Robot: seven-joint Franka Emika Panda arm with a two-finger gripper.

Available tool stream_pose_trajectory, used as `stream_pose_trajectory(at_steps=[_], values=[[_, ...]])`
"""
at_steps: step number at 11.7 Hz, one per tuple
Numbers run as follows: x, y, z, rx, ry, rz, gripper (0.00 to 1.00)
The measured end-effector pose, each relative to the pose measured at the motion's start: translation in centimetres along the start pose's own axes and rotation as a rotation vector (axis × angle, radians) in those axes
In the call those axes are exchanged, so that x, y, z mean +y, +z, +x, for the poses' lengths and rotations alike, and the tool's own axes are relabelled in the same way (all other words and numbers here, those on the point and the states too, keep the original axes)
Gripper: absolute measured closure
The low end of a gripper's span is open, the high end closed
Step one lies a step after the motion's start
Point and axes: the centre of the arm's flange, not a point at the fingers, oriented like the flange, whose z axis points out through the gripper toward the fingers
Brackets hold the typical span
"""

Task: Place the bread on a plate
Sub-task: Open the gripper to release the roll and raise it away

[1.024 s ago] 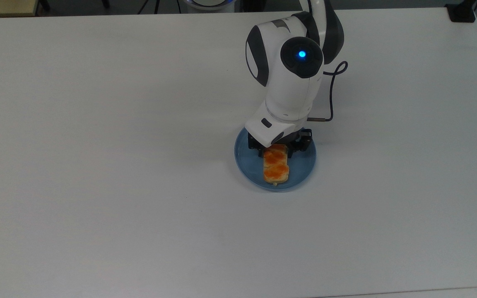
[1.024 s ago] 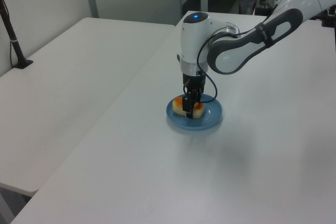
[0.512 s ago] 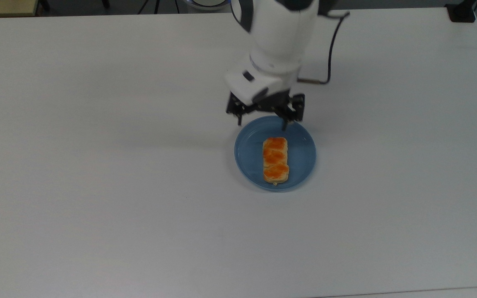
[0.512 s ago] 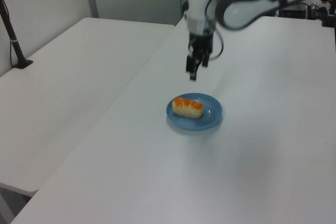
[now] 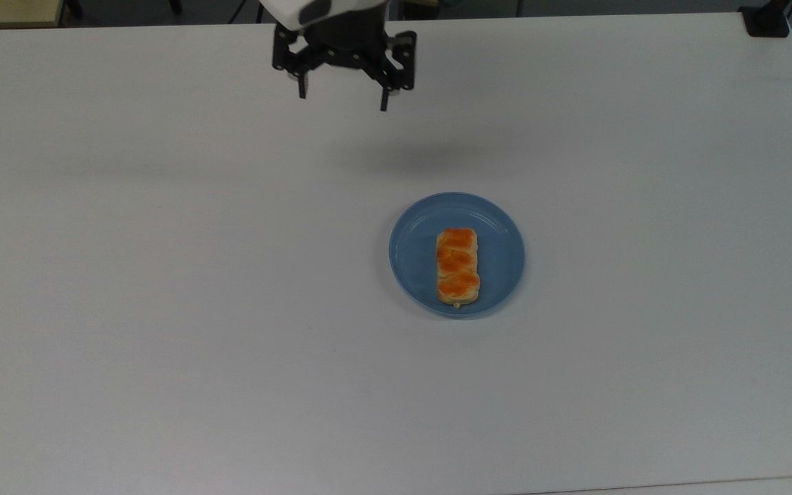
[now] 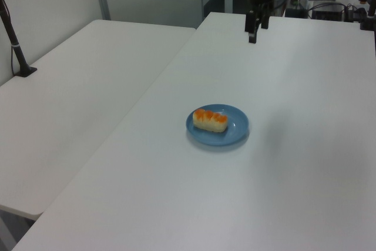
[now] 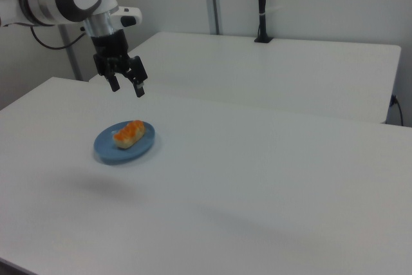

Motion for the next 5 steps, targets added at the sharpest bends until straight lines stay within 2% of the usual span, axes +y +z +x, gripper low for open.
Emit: stream_pose_trajectory(at_steps=[2, 5], values=[[2.9, -0.5, -0.2, -0.001, 0.011, 0.016, 0.00], [4.0, -0.3, -0.2, -0.012, -0.008, 0.016, 0.00]])
